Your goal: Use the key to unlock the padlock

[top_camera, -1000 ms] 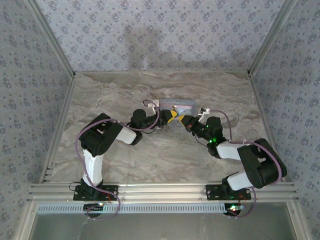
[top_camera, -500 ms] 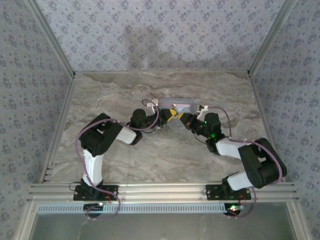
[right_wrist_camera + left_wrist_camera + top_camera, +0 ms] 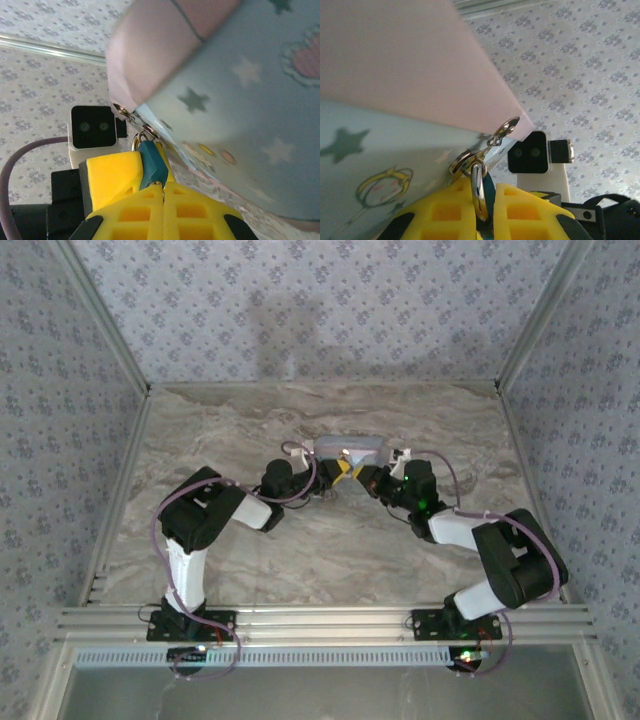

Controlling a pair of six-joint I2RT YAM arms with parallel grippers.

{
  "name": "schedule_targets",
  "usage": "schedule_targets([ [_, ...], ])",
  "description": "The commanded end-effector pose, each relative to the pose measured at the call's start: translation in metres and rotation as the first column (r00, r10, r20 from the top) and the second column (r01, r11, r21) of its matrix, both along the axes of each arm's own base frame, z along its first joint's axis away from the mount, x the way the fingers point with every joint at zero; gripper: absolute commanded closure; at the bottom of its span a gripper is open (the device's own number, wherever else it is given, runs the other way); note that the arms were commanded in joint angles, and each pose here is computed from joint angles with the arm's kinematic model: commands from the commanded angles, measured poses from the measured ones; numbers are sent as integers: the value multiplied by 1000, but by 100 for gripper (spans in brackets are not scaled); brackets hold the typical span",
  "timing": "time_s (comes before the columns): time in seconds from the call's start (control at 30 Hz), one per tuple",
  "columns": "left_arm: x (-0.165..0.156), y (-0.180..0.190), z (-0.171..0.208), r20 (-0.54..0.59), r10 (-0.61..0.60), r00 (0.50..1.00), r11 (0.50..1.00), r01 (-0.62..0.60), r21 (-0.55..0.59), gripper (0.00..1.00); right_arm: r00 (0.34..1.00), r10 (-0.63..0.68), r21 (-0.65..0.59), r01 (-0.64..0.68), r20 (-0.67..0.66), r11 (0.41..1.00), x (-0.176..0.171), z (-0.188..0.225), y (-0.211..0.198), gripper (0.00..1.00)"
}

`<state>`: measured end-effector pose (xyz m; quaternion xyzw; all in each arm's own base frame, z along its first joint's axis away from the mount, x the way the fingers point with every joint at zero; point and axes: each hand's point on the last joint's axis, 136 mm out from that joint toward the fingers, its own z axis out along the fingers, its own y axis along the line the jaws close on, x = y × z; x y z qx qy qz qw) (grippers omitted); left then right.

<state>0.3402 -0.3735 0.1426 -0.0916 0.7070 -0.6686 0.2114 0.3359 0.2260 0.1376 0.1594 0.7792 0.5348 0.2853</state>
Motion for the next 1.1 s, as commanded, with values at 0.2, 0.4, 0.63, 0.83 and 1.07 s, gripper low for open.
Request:
schedule_targets([
  [0.2,-43,-9,-14,27,-159,987,985,157,68,100,992,126,-151,-126,-15,980,-42,-8,-6,71],
  [0.4,-41,-6,-25,0,-136,991,985,136,108,100,981,167,-353,-193,-104,915,-76,-29,-28,64],
  [0.63,-44,-8,-26,-5,-133,991,983,133,124,100,969,228,-549,-241,-93,800,-92,-32,-37,64],
  [0.83,-45,-10,-19,0,-146,989,983,145,116,100,957,286,-671,-237,-39,702,-84,-18,-29,62],
  [1.07,-48,-10,-12,8,-153,988,983,152,104,100,938,344,-761,-252,-40,597,-69,-20,-12,58],
])
